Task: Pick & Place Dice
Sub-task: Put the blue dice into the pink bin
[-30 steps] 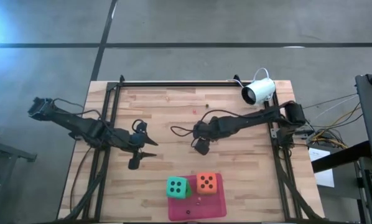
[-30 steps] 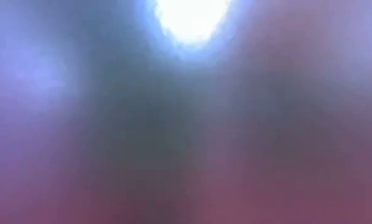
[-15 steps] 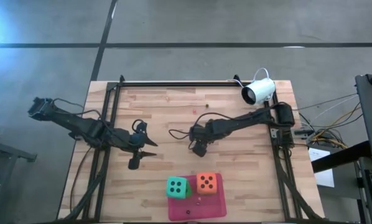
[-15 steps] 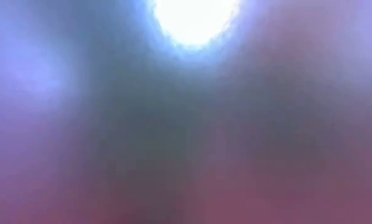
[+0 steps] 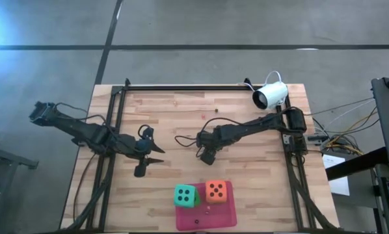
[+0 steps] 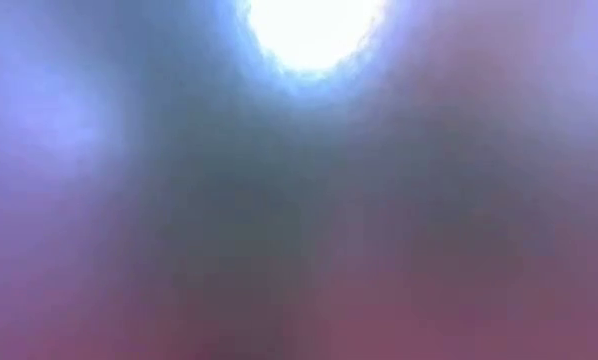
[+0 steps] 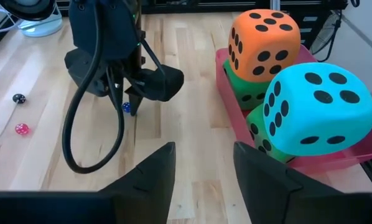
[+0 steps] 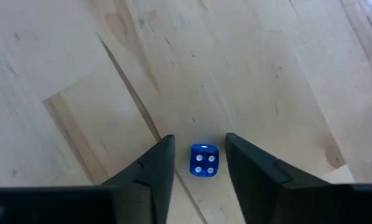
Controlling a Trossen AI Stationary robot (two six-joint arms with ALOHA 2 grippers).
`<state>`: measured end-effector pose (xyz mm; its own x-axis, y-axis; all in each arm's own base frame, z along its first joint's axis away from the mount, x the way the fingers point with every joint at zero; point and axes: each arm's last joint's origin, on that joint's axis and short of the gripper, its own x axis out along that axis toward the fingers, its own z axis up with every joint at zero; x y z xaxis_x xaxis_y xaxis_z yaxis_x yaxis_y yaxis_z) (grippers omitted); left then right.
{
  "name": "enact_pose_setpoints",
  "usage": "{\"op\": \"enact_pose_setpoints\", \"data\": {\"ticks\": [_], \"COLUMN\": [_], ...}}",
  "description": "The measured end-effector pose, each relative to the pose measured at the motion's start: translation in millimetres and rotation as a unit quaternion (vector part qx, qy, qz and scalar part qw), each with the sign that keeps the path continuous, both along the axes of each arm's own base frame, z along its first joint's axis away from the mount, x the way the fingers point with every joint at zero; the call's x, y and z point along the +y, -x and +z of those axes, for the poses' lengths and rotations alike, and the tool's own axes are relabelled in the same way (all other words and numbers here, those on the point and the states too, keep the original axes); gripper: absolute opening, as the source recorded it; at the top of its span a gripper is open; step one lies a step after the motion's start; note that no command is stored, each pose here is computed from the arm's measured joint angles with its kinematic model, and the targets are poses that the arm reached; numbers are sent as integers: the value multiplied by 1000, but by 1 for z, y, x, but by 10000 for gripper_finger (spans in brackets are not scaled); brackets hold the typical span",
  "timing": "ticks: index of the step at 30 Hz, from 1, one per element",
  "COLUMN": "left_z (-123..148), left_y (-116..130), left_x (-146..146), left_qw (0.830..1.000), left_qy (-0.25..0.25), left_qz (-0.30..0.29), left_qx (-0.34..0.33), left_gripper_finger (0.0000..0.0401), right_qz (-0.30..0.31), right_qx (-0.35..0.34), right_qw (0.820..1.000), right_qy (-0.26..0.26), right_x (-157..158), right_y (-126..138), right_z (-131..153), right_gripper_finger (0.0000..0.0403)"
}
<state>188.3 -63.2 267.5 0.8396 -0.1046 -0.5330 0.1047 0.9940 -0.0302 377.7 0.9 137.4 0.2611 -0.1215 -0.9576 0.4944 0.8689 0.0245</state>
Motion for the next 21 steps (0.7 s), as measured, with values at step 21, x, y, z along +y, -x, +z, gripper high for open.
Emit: {"op": "enact_pose_setpoints", "data": {"ticks": [21], "left_z": [0], "left_y": [0], "left_x": [0], "left_qw": [1000], "left_qy": [1], "left_qz": [1], "left_qx": [0], "left_gripper_finger": [198], "right_qz": [4], "right_qx": [-24], "right_qw": [999], "right_qy": [24], "right_x": [1], "right_y": [5], "right_z": [23], "right_gripper_finger": [52]}}
